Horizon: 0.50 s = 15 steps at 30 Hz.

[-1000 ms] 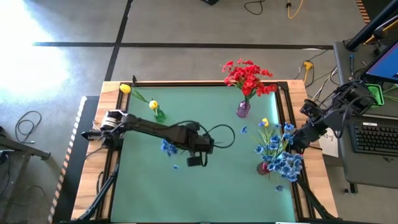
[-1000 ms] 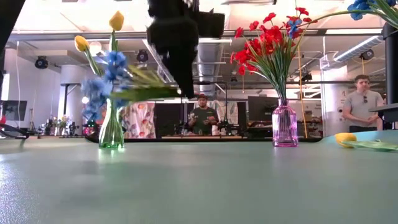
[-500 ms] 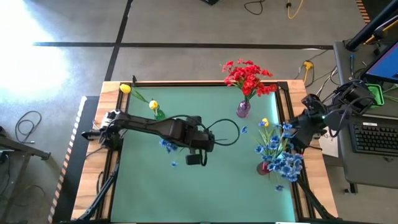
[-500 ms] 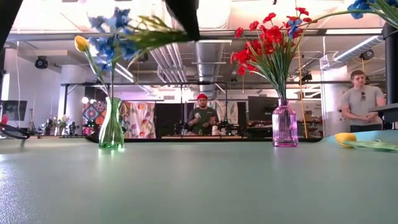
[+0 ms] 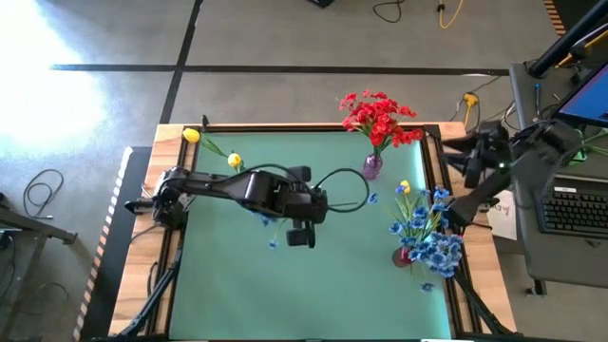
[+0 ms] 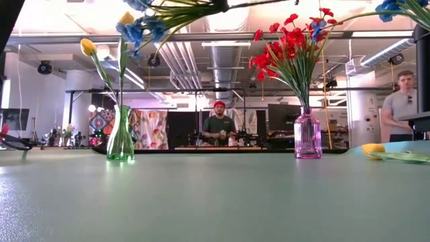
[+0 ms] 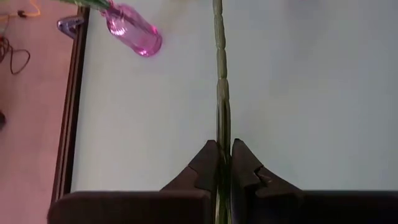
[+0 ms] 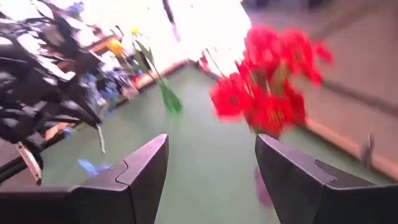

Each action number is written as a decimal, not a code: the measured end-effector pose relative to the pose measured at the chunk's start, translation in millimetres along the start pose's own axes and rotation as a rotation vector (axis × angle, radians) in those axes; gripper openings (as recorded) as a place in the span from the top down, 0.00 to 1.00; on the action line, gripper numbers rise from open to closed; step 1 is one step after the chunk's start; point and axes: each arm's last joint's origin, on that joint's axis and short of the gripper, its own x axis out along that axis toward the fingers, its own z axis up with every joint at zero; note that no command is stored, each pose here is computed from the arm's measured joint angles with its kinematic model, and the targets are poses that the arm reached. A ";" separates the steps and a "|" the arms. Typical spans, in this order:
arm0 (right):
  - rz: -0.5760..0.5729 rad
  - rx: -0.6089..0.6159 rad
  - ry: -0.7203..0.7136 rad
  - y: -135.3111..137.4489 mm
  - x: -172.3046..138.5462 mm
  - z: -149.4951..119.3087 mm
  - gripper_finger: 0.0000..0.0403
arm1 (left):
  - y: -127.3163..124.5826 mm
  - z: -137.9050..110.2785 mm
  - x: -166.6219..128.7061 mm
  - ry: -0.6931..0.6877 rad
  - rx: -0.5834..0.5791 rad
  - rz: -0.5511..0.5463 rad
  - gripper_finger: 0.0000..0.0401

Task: Sort flowers into vase by color
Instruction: Put the blue flower into the red vase

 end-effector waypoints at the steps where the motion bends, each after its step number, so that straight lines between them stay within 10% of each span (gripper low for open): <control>1: 0.019 -0.036 -0.027 2.2 -1.8 4.9 0.42 | 0.7 1.0 -1.4 -0.008 0.000 0.000 1.00; 15: 0.262 -0.620 -0.118 116.1 27.4 17.4 0.44 | 3.8 28.0 -7.0 -0.271 0.043 0.007 1.00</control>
